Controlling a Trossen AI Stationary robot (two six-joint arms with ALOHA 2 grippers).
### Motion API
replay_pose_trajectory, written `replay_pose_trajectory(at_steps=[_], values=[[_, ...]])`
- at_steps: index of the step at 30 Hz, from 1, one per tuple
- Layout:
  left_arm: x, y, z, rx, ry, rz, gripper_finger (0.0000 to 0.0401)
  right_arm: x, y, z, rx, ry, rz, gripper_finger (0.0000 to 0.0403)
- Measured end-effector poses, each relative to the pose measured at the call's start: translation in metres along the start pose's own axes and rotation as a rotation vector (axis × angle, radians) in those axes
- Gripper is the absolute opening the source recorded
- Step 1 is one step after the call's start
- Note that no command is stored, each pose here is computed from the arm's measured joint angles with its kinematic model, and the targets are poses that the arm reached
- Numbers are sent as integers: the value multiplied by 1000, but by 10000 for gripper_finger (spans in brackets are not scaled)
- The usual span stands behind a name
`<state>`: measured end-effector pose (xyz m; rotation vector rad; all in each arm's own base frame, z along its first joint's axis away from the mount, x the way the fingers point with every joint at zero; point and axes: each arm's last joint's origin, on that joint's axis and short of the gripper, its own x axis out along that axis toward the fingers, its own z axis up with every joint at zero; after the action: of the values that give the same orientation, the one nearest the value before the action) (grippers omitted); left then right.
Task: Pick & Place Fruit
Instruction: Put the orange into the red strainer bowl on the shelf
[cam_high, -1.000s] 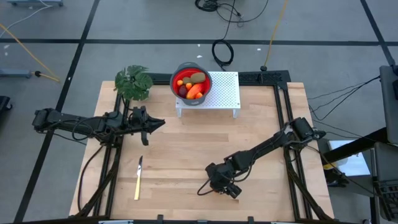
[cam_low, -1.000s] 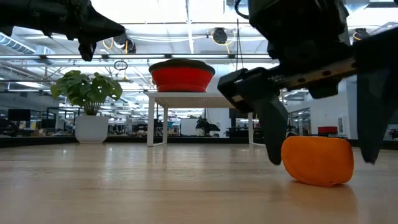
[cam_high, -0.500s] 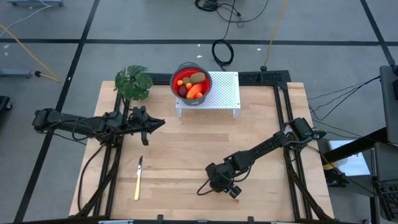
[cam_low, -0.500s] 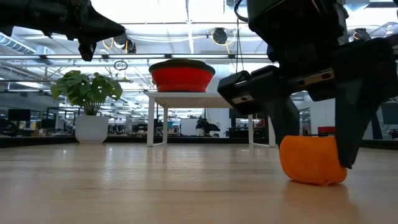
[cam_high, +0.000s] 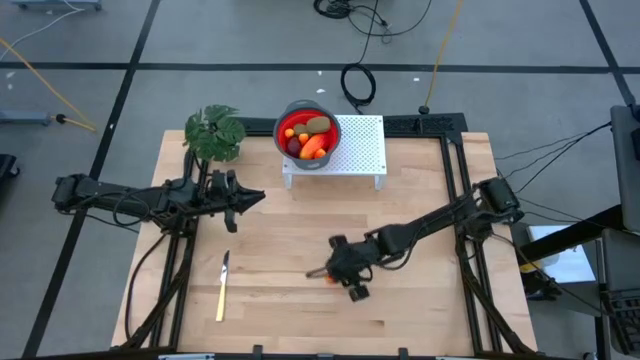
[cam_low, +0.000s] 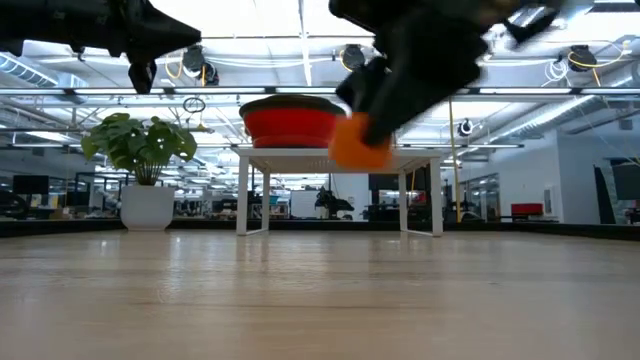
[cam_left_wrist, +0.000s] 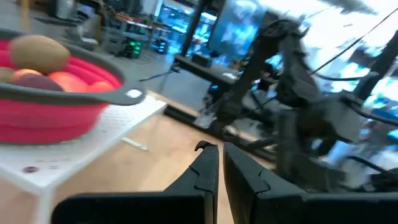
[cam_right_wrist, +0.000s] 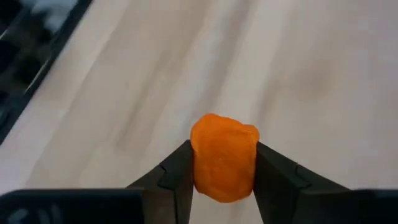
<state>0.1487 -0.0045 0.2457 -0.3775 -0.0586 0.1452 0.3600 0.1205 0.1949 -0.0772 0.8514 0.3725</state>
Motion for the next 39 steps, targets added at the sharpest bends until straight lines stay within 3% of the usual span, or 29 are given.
replay_pose_trajectory(at_steps=[6,12,20,32,39], values=[[0,-4,0,-100,37,-123,21,-26,-17,22,96,-196,-241,122],[-1,-7,0,-111,68,-214,21,-52,-31,50,155,-507,-451,122],[-1,-10,8,-42,-15,-264,28,-77,-47,72,87,-748,-733,121],[0,-12,14,14,-112,-246,172,-116,-73,104,-3,-764,-986,121],[6,-12,17,31,-180,-211,248,-115,-78,102,-18,-727,-1006,121]])
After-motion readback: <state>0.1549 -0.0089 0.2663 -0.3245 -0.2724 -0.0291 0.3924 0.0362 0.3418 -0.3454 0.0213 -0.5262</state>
